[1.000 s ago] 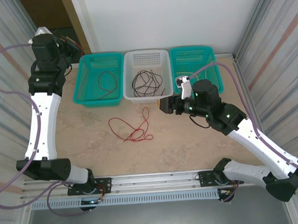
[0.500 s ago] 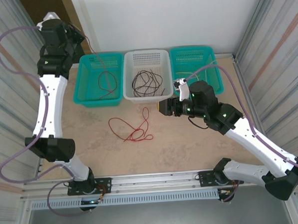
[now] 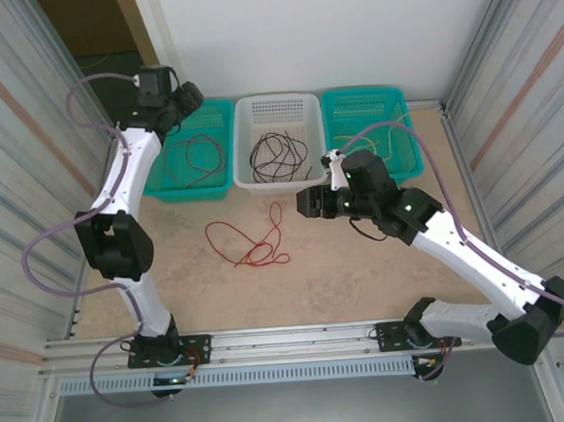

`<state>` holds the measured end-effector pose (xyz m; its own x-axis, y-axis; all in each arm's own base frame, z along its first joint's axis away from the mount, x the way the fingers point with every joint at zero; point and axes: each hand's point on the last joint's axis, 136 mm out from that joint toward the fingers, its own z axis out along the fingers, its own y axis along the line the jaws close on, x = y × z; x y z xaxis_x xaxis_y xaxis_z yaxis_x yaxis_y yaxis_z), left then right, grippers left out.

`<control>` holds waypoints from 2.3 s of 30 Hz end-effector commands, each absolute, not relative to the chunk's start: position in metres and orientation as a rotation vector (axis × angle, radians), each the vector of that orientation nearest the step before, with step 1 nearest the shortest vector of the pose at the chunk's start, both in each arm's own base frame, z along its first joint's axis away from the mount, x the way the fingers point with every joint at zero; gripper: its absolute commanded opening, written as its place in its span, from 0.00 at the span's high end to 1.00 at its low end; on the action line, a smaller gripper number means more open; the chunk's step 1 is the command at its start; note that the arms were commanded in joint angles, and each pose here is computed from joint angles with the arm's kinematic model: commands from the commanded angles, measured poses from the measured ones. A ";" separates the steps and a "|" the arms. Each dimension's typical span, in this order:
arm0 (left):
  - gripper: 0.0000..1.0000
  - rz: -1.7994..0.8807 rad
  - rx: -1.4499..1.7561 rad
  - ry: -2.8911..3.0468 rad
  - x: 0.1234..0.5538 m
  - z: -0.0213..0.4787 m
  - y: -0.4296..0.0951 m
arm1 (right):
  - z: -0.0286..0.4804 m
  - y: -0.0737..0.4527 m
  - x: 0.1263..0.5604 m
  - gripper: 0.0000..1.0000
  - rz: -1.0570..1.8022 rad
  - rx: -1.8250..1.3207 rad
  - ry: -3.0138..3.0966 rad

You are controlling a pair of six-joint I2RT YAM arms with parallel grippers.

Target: Untangle the cables

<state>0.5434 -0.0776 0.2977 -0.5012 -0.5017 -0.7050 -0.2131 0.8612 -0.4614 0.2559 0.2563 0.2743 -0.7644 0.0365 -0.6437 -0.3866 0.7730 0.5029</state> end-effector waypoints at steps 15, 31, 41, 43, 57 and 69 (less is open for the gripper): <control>0.38 -0.508 -0.199 2.327 0.334 0.222 -0.154 | 0.206 0.262 0.329 0.51 0.524 -0.253 2.579; 0.47 -0.765 -0.308 2.390 0.258 0.163 -0.151 | 0.093 0.332 0.306 0.46 0.631 -0.074 2.724; 0.46 -0.806 -0.272 2.362 0.255 0.170 -0.154 | 0.063 0.334 0.333 0.61 0.536 0.012 2.719; 0.45 -0.809 -0.260 2.354 0.255 0.172 -0.155 | 0.063 0.339 0.334 0.67 0.544 -0.014 2.716; 0.25 -0.986 0.039 2.189 0.258 0.215 -0.200 | 0.207 0.349 0.290 1.00 0.715 -0.384 2.409; 0.11 -1.093 0.331 2.001 0.268 0.266 -0.248 | 0.295 0.344 0.276 1.00 0.834 -0.441 2.251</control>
